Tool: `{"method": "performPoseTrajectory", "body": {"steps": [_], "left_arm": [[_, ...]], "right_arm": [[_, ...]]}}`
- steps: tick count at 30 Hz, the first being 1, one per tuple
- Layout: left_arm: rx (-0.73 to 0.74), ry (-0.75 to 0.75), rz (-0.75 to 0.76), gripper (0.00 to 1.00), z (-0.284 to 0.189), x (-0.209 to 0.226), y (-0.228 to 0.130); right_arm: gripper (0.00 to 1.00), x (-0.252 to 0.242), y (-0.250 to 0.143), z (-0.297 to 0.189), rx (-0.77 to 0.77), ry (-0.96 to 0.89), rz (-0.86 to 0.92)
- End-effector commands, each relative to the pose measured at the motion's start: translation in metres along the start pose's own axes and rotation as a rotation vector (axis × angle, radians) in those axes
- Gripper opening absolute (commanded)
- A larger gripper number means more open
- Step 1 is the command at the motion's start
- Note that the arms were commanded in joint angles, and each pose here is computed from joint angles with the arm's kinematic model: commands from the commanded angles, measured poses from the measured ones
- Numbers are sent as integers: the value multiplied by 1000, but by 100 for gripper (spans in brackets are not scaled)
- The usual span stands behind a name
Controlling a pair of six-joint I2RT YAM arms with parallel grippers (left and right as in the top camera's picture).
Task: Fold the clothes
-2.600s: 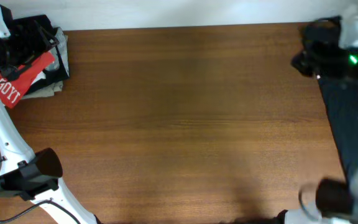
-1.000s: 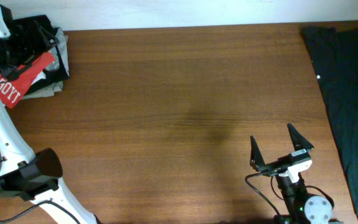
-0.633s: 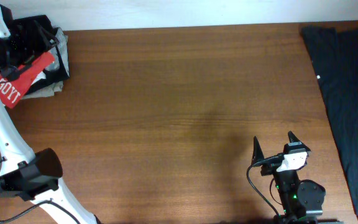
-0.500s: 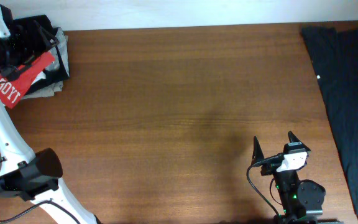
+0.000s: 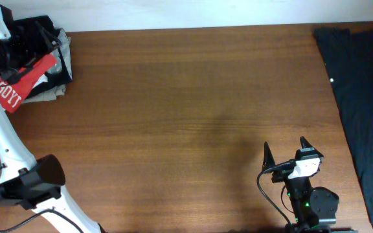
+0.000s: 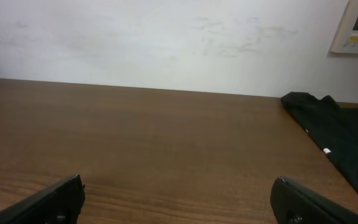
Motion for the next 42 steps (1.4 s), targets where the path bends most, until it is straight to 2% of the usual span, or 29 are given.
{"method": "performPoseTrajectory", "body": {"steps": [1,4,6,8,11,13,15,17,18,19,21,23,24,25,28,30,33,36,37,42], "left_arm": [[29,-23,27,99,-24,-23,-31],[191,-43,30,99,-20,-41,-89],[217,242,105,99,-20,-28,-124],[240,411,191,99,-28,-25,-157],[262,373,290,99,-38,-36,-205],[126,357,337,99,-44,-35,-219],[-207,241,379,99,-44,-41,-215],[-506,138,411,99,-32,-33,-228],[-582,116,417,99,-21,-25,-239],[-617,105,420,99,-9,-17,-251],[-572,54,435,99,20,0,-282],[-618,47,439,99,39,11,-291],[-654,52,438,99,46,14,-293],[-765,36,443,99,58,21,-296],[-954,-17,457,99,72,30,-306],[-1011,-20,455,99,75,35,-310],[-995,13,448,99,80,43,-318],[-901,59,486,99,91,50,-325],[-899,72,535,99,92,49,-326],[-900,77,538,99,91,49,-325]], "right_arm": [[99,-1,-1,0,0,-14,4],[98,-1,-1,0,0,-14,4],[99,-1,-1,0,0,-14,4],[99,-1,-1,0,0,-14,5],[99,-1,-1,0,0,-14,5],[99,-1,-1,0,0,-14,4],[99,-1,-1,0,0,-14,5],[99,-1,-1,0,0,-14,5],[99,-1,-1,0,0,-14,5],[99,-1,-1,0,0,-14,4],[99,-1,-1,0,0,-14,5],[99,-1,-1,0,0,-14,5],[99,-1,-1,0,0,-13,5],[99,-1,-1,0,0,-14,4],[99,-1,-1,0,0,-14,4],[99,-1,-1,0,0,-14,5],[99,-1,-1,0,0,-14,5],[99,-1,-1,0,0,-14,4],[99,-1,-1,0,0,-14,4],[98,-1,-1,0,0,-13,5]]}}
Point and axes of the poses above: each gripper's point midway between its finger pads, its own z axis out along the fingers, its own x axis along the line the jaws close on, y = z × x, the point moved 9 cm from there along -z, back along the fingers, and after that the axes turned 7 degrees about z, right-handed, at the moved point
